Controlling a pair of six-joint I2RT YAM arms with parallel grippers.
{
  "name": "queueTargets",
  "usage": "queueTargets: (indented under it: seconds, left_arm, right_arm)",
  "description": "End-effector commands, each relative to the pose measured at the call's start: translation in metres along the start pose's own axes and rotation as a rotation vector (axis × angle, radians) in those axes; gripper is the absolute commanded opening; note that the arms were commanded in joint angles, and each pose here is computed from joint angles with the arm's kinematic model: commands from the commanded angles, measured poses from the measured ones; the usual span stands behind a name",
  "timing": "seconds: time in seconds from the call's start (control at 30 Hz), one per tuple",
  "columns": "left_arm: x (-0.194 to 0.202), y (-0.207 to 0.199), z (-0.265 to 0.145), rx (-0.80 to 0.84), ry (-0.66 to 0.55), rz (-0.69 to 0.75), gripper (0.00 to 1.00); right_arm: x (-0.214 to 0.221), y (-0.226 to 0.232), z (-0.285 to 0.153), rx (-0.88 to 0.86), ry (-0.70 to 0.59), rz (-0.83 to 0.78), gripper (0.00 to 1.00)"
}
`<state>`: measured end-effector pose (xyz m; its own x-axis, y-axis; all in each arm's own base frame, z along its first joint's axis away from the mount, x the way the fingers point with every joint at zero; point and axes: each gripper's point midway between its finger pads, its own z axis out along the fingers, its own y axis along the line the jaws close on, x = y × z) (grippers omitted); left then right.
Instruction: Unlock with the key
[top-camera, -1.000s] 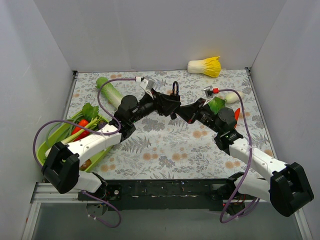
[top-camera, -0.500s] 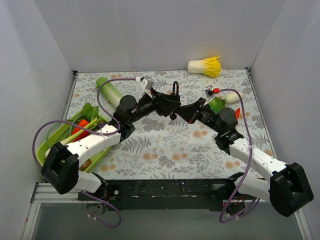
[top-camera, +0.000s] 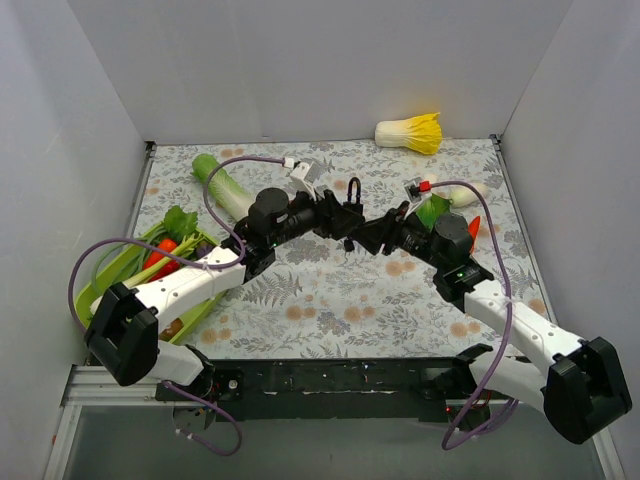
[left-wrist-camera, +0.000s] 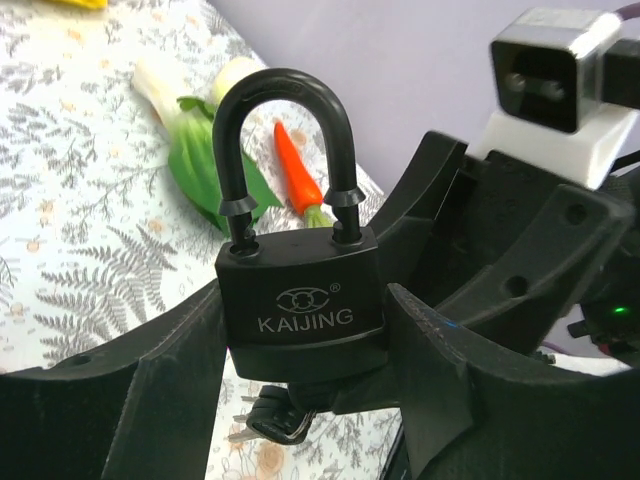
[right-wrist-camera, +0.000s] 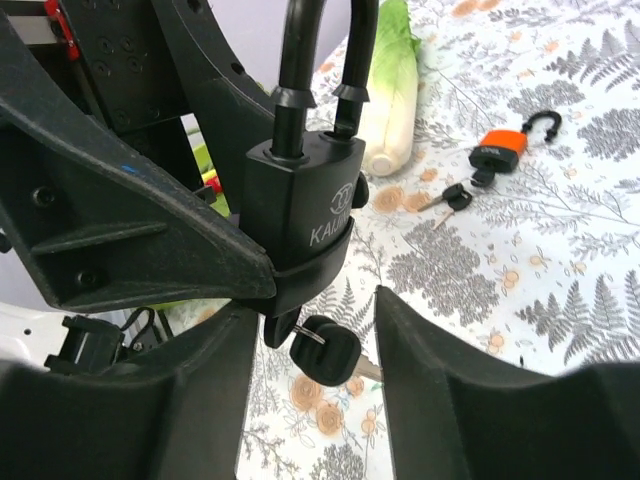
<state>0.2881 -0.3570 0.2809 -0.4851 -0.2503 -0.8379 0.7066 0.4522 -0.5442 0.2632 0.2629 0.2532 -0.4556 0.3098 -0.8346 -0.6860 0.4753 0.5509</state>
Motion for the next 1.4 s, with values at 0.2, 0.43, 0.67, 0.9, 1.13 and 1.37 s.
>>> queueTargets:
  seconds: [0.2,0.43,0.67,0.9,1.13,1.37]
  left_arm:
    - [0.005,-0.003,-0.009,-0.017,0.068,0.007,0.0]
    - [0.007,-0.035,-0.028,0.151,0.11,0.129,0.0]
    - [0.039,-0.1,-0.078,0.563,0.303,0.182,0.0]
    - [0.048,-0.132,-0.118,0.804,0.41,0.159,0.0]
    - [0.049,-0.131,-0.127,0.881,0.454,0.085,0.0]
    - [0.047,-0.117,-0.118,0.826,0.441,0.07,0.0]
  right_arm:
    - [-0.01,-0.024,-0.048,0.219,-0.08,-0.086,0.88]
    - [-0.062,0.006,-0.074,0.237,-0.177,-0.184,0.96]
    - [-0.097,0.086,-0.056,-0.119,-0.096,-0.311,0.94]
    - [-0.067,0.142,-0.06,-0.537,0.142,-0.279,0.88]
    - [-0.039,0.141,-0.067,-0.59,0.242,-0.188,0.85]
    - [-0.036,0.149,-0.079,-0.625,0.25,-0.191,0.85]
